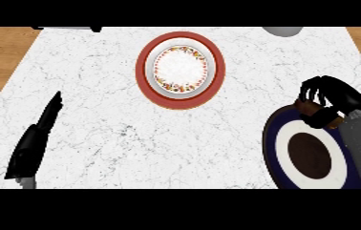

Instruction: Pick the sweet potato from the plate and place it in the plate

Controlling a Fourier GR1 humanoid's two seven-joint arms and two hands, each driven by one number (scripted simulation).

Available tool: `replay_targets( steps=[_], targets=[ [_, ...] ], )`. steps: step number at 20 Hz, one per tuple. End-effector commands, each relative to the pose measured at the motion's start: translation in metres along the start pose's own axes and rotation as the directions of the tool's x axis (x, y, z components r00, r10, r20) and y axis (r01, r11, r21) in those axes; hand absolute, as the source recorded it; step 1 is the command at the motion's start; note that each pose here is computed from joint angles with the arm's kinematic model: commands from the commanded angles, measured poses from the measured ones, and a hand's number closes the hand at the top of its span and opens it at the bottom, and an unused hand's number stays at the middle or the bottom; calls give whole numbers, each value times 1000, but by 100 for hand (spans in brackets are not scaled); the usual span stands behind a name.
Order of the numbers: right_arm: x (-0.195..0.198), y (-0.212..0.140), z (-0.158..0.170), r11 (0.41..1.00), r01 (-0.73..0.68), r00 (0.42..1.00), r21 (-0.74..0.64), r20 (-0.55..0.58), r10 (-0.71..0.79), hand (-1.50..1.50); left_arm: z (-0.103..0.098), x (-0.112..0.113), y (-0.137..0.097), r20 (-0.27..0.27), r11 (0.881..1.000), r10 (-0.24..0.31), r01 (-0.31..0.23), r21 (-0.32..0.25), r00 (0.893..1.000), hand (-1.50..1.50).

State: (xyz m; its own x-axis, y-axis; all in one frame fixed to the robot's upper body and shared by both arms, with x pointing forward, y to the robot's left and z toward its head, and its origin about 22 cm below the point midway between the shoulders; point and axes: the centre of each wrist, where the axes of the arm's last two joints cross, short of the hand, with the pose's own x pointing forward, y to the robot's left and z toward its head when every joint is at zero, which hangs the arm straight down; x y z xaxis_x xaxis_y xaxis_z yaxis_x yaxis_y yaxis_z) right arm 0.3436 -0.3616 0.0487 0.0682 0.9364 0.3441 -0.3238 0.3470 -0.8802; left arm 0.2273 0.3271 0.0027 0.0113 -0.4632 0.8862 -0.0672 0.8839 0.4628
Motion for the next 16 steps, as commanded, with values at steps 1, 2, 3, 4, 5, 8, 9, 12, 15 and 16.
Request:
replay_targets(
  steps=[1,2,3,4,5,8,9,12,15,16],
  targets=[
    [12,-42,-27,987,-85,994,-134,-76,76,150,-6,6,-3,24,1000,-14,15,-19,1000,0],
    [26,-50,-34,978,-92,994,-186,-68,81,150,-13,3,2,21,1000,-6,7,-11,1000,0],
    [24,-47,-36,967,-96,994,-235,-71,81,150,1,-4,-8,27,1000,8,-8,-12,1000,0],
    [19,-49,-36,961,-86,996,-261,-38,79,150,-3,0,16,16,1000,-17,17,10,1000,0],
    [33,-53,-46,953,-94,995,-286,-43,85,150,-13,15,11,17,1000,-1,1,-4,1000,0],
    [28,-62,-45,904,-57,997,-423,24,74,150,-7,-8,0,-7,1000,-10,10,12,1000,0],
    [45,-75,-50,889,-72,995,-452,23,92,150,4,-5,1,-19,1000,0,0,2,1000,0],
    [52,-80,-45,838,17,981,-545,169,90,150,9,-13,5,-31,1000,2,-2,25,1000,0],
    [77,-85,-45,826,122,933,-551,346,93,150,21,-18,13,-35,1000,4,-4,22,999,0],
    [90,-104,-47,834,169,912,-525,405,70,150,6,-7,4,-41,1000,-11,12,18,999,0]
  ],
)
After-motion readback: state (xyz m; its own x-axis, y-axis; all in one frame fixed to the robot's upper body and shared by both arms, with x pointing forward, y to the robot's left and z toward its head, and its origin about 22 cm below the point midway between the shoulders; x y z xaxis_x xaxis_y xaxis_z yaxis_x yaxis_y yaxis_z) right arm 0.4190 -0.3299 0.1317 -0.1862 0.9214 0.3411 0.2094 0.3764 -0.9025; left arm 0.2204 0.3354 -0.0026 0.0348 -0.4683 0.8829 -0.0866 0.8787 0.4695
